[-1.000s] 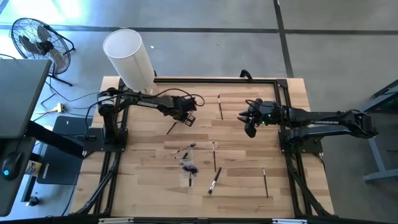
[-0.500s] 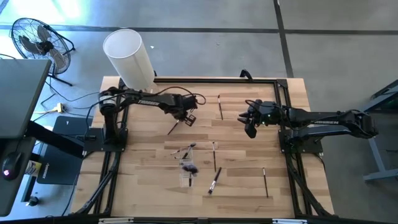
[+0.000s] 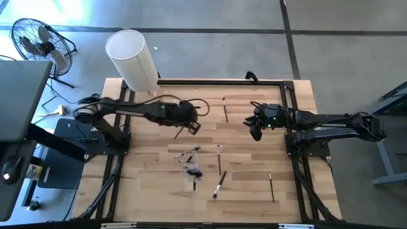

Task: Put items in baskets/containers
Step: Put the foundation brush into the transparent organizer

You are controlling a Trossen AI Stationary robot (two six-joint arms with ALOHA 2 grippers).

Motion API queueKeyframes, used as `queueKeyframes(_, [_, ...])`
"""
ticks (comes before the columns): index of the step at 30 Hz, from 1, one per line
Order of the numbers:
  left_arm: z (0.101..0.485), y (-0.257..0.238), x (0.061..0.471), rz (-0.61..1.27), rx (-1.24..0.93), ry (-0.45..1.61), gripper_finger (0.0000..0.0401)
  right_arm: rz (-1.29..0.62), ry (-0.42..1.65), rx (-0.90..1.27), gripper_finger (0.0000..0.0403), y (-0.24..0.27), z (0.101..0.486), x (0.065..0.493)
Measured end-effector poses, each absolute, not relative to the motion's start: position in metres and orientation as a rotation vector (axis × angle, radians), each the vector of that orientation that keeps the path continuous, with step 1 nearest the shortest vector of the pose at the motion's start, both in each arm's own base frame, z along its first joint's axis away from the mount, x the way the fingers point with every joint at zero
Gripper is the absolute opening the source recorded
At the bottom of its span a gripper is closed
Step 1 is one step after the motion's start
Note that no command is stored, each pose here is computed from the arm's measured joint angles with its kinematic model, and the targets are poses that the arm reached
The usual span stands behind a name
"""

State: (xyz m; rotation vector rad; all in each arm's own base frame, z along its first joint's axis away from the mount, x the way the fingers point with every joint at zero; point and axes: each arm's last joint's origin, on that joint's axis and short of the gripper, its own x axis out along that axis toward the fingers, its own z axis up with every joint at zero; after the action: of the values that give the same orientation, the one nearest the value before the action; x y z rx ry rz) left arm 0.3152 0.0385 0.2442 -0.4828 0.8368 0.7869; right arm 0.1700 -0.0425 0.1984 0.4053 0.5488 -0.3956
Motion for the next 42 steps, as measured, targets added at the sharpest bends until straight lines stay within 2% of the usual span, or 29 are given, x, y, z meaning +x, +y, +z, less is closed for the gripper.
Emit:
queueKeyframes(8, [0.289, -0.028, 0.282, 0.680, -0.475, 0.424, 0.0000, -0.448, 0.556, 0.525, 0.0099, -0.043, 0.195, 0.170])
queueKeyframes(13, [0.292, -0.065, 0.270, 0.596, -0.448, 0.288, 0.0000, -0.456, 0.564, 0.536, 0.0099, -0.043, 0.193, 0.171])
queueKeyframes(20, [0.269, -0.085, 0.267, 0.533, -0.467, 0.236, 0.0000, -0.475, 0.543, 0.615, 0.0098, -0.043, 0.192, 0.174])
queueKeyframes(28, [0.238, -0.083, 0.262, 0.483, -0.505, 0.186, 0.0000, -0.475, 0.542, 0.660, 0.0098, -0.042, 0.191, 0.175])
queueKeyframes(32, [0.235, -0.084, 0.263, 0.479, -0.498, 0.192, 0.0001, -0.478, 0.547, 0.678, 0.0098, -0.042, 0.190, 0.175])
queueKeyframes(42, [0.229, -0.085, 0.263, 0.457, -0.492, 0.246, 0.0041, -0.488, 0.540, 0.672, 0.0098, -0.042, 0.191, 0.175])
